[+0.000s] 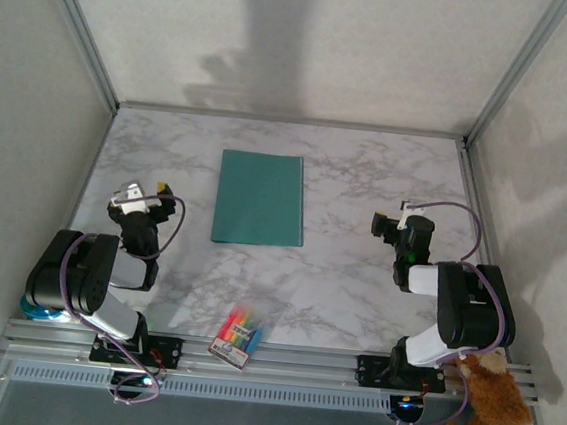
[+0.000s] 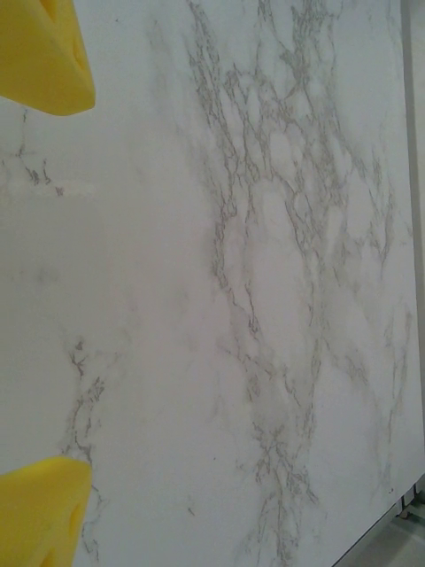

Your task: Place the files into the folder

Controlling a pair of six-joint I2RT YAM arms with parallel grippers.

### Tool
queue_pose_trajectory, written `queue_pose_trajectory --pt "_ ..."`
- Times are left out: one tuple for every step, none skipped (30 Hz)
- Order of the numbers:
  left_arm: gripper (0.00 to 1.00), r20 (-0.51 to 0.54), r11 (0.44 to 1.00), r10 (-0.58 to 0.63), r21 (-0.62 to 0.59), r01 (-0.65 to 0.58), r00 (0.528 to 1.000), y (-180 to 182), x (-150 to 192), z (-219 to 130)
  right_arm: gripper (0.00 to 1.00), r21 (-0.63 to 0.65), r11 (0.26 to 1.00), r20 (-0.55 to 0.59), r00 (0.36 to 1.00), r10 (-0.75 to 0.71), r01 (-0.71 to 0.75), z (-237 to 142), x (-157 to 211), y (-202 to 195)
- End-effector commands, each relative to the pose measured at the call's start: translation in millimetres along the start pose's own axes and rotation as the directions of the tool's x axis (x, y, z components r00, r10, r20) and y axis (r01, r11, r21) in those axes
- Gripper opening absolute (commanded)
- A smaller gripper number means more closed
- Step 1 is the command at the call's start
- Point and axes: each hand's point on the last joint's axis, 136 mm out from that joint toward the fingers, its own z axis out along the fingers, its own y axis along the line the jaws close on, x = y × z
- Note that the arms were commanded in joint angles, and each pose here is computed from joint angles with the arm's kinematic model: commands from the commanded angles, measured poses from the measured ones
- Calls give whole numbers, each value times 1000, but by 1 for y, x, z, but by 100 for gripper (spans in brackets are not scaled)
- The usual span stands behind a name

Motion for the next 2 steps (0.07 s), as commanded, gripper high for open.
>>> queue_pose_trajectory --pt "100 17 1000 8 -2 -8 1000 -3 -5 2 99 -8 1000 36 999 -11 12 0 -9 2" --pt "99 18 1000 7 -2 -7 1000 -3 -5 2 99 -9 1000 36 999 -12 12 0 -9 3"
